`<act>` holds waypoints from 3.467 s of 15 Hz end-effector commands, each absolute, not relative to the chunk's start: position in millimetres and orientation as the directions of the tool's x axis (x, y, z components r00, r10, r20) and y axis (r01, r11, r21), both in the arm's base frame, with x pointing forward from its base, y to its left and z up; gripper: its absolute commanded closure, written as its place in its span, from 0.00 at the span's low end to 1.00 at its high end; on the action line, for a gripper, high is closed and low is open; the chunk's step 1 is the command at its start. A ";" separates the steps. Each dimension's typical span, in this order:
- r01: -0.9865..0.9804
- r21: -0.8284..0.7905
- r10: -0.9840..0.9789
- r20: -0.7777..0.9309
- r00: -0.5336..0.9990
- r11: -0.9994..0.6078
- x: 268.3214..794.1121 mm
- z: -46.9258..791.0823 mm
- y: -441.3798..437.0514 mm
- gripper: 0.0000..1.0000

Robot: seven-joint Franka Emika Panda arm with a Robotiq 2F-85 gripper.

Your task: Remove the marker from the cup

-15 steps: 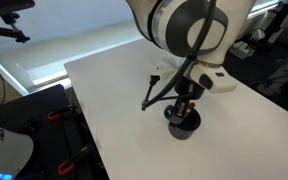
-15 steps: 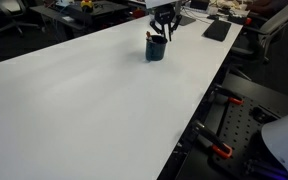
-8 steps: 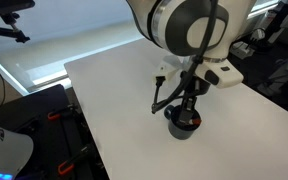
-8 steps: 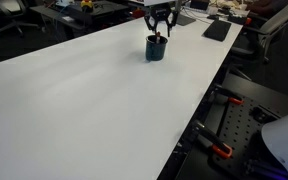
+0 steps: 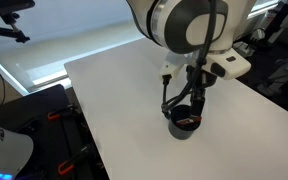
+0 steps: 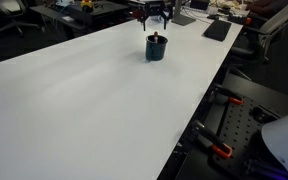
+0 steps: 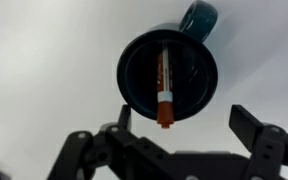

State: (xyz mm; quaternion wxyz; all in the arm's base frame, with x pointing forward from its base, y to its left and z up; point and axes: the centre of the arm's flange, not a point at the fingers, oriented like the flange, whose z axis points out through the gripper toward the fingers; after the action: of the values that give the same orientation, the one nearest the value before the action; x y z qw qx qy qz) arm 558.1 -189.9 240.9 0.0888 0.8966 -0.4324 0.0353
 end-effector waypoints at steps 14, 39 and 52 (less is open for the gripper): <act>-0.812 0.155 -0.795 0.169 0.583 -0.563 562.0 219.7 -228.1 0.10; -0.807 0.170 -0.794 0.155 0.588 -0.565 554.6 219.2 -218.1 0.32; -0.810 0.171 -0.795 0.162 0.585 -0.561 555.3 221.6 -216.7 0.39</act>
State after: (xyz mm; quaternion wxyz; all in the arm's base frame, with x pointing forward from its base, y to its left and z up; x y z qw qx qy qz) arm 560.8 -221.5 215.9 0.1107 0.8861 -0.4488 0.0355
